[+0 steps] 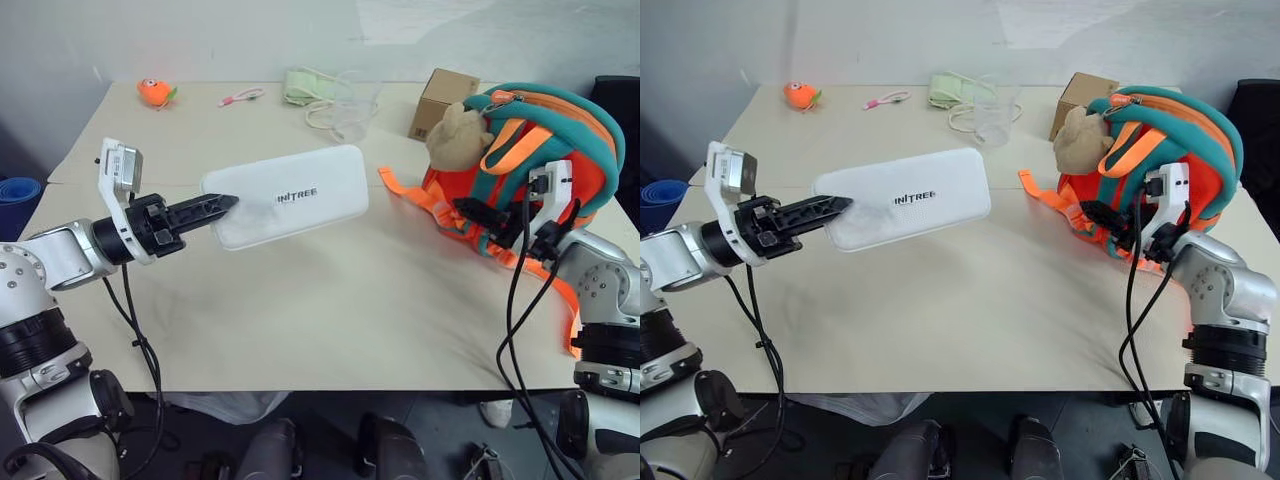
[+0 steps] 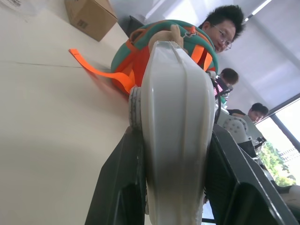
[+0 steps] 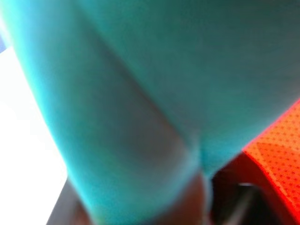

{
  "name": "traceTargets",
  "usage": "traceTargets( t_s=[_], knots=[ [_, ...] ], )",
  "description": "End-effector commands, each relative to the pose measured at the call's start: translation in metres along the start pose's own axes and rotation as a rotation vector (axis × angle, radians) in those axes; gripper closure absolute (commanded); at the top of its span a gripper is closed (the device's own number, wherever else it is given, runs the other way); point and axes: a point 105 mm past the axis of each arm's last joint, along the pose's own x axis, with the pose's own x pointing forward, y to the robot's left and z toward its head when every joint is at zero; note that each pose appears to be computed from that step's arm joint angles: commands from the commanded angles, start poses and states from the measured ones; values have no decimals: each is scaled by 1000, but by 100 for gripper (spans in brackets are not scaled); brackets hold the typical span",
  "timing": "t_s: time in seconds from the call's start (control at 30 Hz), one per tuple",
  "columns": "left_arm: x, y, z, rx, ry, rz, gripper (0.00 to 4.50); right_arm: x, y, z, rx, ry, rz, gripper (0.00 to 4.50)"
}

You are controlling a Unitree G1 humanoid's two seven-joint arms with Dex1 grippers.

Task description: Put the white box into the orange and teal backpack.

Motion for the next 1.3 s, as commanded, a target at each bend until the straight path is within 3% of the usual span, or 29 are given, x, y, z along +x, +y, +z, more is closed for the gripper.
traceTargets(
  t_s=[0.03,0.1,0.13,0.3,0.47,0.77,1.13,1.3],
  knots=[
    [0,-12,25,120,-70,-15,326,-5,22,16,-80,-25,134,366],
    [0,-10,29,132,-79,-9,326,-9,36,16,-102,-10,223,438],
    [2,-9,31,146,-79,-8,326,-14,52,17,-93,-6,316,447],
    [18,-15,47,228,-104,-88,326,-66,134,25,-5,70,765,447],
    [38,-22,50,267,-92,-183,326,-98,171,13,19,213,896,447],
    [44,-54,37,298,-35,-442,326,-106,158,4,56,257,791,447],
    [71,-53,24,657,151,-445,326,-122,147,8,46,336,787,447],
    [73,-51,16,809,316,-517,326,-129,143,13,21,395,819,447]
  ],
)
